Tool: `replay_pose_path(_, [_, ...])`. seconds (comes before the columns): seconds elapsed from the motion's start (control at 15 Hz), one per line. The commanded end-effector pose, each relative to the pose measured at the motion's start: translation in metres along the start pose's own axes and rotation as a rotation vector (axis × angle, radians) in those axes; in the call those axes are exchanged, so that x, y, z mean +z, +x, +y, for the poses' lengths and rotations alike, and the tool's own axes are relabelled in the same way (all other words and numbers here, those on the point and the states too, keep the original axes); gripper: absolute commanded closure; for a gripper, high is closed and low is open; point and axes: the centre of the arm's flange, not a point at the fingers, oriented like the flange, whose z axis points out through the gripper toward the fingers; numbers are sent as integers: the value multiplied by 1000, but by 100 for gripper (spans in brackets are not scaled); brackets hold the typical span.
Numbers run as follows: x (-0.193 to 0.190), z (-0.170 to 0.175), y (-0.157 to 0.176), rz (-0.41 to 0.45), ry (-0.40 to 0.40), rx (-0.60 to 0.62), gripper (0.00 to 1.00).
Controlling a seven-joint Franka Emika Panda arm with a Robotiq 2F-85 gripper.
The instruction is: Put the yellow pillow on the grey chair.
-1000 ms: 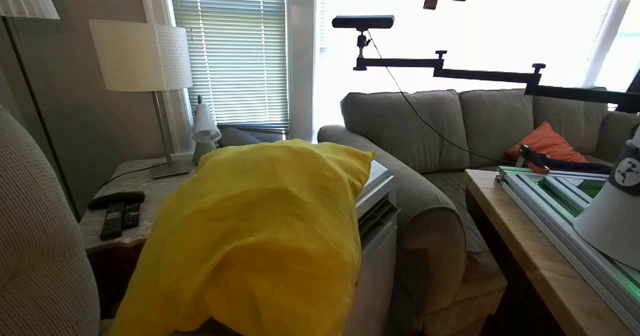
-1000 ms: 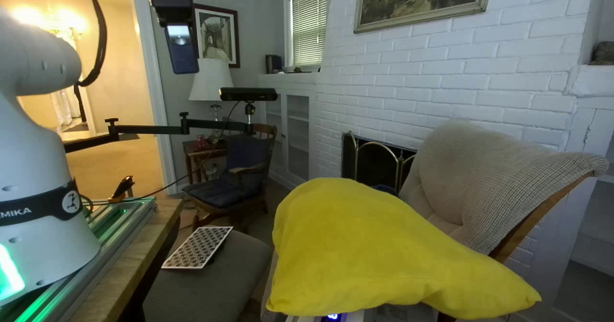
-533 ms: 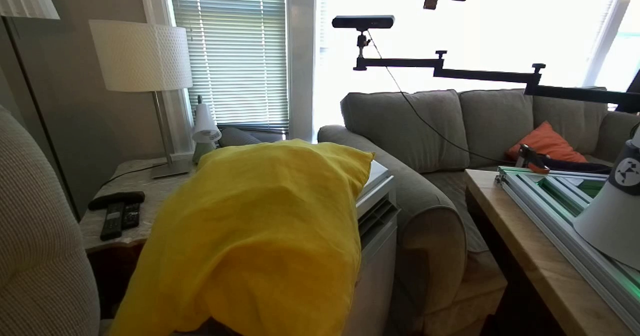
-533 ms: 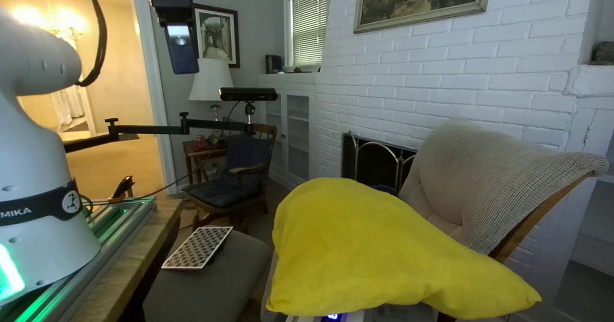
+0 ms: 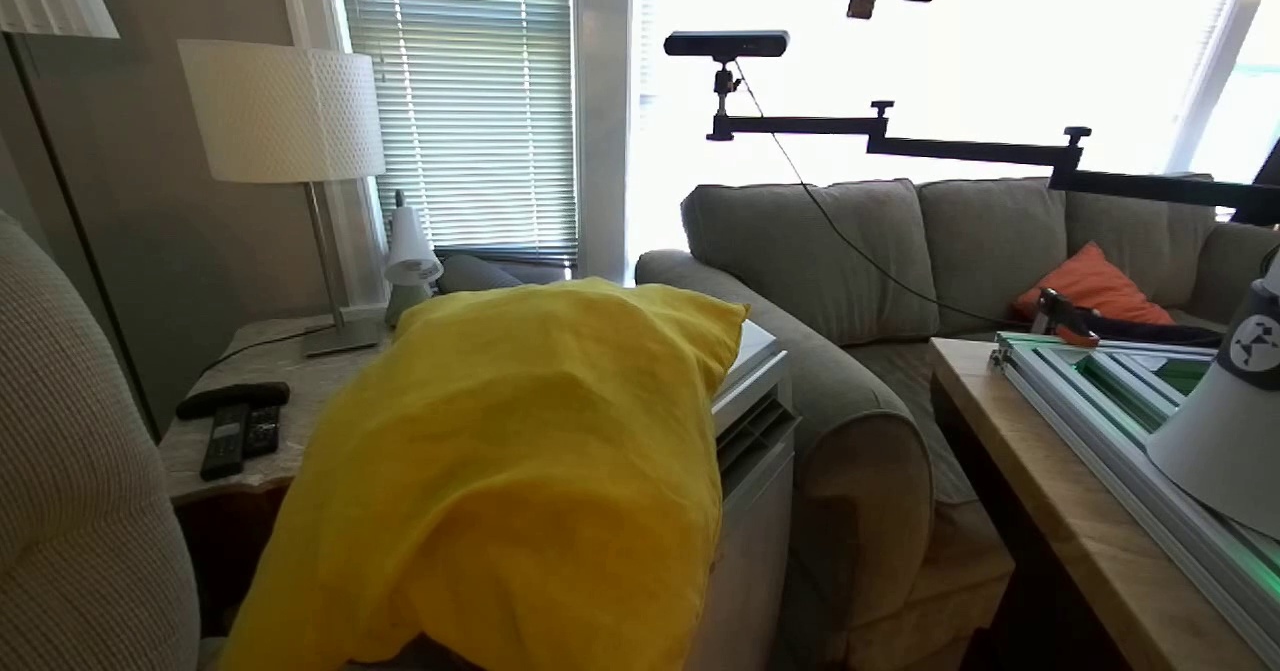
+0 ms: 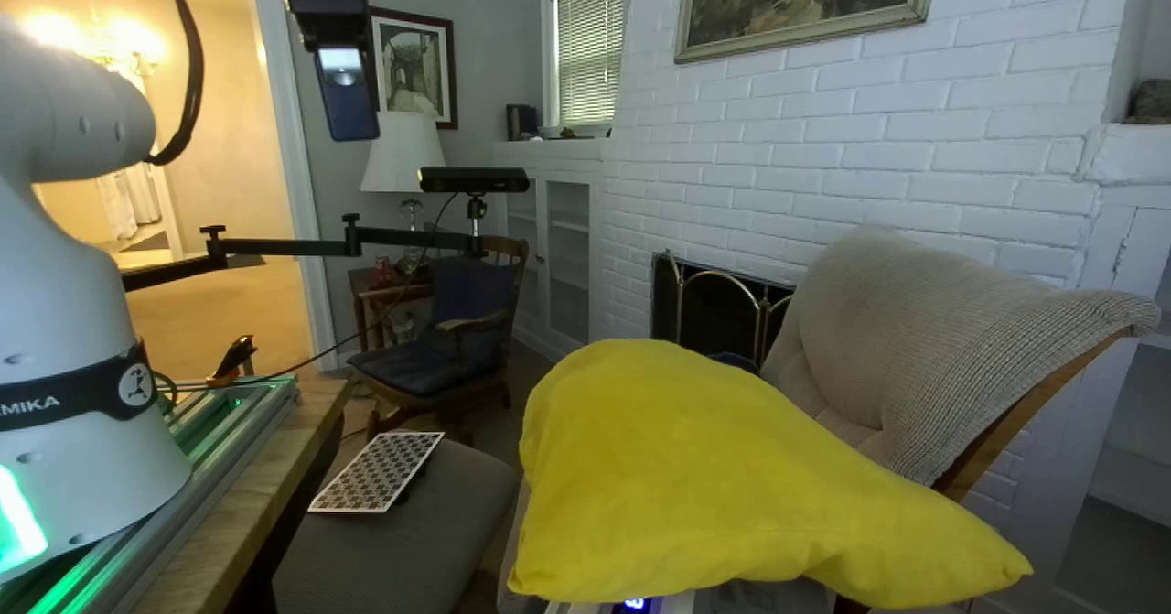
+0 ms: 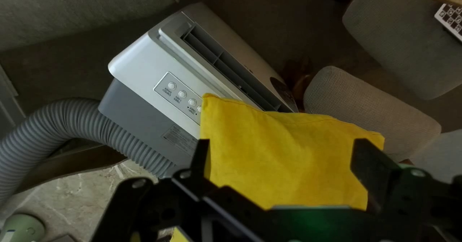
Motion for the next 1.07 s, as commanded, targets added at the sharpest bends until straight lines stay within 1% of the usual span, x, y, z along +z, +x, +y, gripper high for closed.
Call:
replay_pose_path(0.0, [0,0,0,0,0,0,0])
replay_pose_path(0.73, [0,0,0,0,0,0,0])
replay_pose_path(0.8, [13,17,4,-34,-32,52,0])
replay_pose_path(0.87, [22,30,4,-84,-13,101,0])
replay_pose_path(0.93, [38,54,2,-83,-10,151,0])
replay_pose_path(1.0, [48,71,1,-86,12,176,0])
